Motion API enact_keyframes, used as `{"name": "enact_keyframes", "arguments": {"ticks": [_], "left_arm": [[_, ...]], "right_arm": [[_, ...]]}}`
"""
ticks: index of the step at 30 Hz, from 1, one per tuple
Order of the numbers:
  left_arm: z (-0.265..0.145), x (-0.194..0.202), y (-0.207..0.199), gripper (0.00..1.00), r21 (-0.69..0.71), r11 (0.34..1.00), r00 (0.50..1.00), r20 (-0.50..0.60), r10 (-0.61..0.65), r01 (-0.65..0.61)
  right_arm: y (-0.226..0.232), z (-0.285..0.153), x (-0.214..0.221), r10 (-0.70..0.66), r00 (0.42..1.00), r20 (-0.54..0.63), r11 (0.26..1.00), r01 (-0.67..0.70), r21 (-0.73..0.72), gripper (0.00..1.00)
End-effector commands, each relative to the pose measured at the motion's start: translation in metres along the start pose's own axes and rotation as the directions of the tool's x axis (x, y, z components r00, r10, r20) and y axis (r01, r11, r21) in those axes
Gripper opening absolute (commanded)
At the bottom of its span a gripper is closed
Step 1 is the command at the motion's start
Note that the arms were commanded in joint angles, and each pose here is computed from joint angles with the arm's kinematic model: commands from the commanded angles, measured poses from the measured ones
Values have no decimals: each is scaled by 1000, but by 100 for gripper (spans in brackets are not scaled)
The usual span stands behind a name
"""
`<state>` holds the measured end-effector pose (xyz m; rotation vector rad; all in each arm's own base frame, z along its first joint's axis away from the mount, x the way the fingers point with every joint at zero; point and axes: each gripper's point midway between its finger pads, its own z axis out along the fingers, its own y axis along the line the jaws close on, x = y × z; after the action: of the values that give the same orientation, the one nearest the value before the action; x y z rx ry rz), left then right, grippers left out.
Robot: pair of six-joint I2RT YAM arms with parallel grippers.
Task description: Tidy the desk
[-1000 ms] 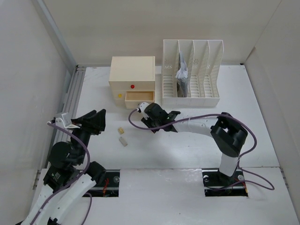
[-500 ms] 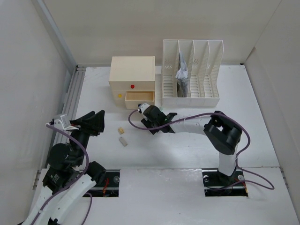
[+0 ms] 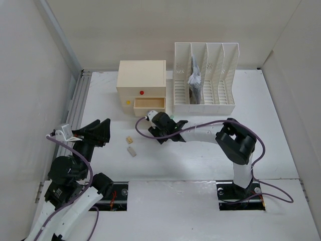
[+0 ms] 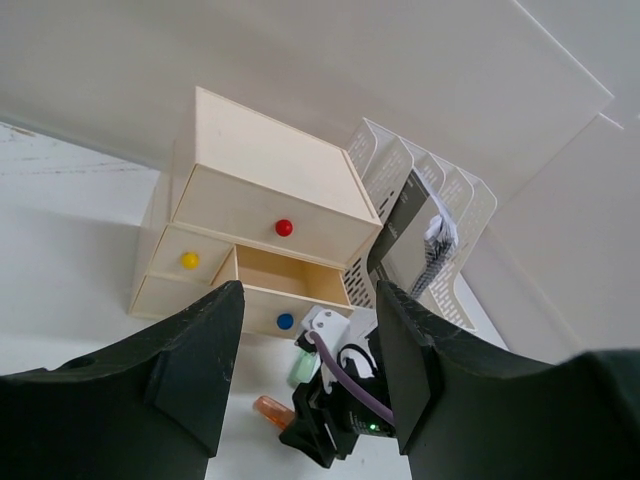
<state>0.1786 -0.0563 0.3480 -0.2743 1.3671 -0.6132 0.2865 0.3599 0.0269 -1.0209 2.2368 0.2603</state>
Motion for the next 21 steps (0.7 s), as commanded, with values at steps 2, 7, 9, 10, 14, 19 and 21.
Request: {"name": "enact_keyframes", "arguments": {"ticks": [2, 7, 9, 10, 14, 19, 21], "left_arm": [[-2, -8, 0, 52, 2, 1000, 999, 33, 3, -3], [-3, -10, 2, 53, -3, 1000, 999, 44, -1, 1], [-3, -10, 2, 53, -3, 1000, 999, 44, -1, 1], [-3, -10, 2, 53, -3, 1000, 999, 44, -1, 1], [-3, -12, 1, 53, 1, 1000, 999, 52, -5, 5], [-2, -9, 3, 53, -11, 1000, 999, 48, -1, 2], [-2, -9, 3, 53, -11, 1000, 999, 48, -1, 2]], "right_arm": [[20, 12, 22, -21, 996, -81, 996, 14, -89, 50], [26, 13, 30, -27, 993, -112, 990, 11, -143, 45], [25, 12, 33, -30, 992, -121, 987, 10, -160, 37], [27, 12, 33, -30, 992, -122, 985, 9, -171, 33], [30, 13, 38, -53, 989, -136, 980, 26, -196, 10], [39, 0, 14, -160, 985, -70, 949, 134, -287, 0], [46, -18, -9, -286, 958, 15, 892, 272, -362, 0]]}}
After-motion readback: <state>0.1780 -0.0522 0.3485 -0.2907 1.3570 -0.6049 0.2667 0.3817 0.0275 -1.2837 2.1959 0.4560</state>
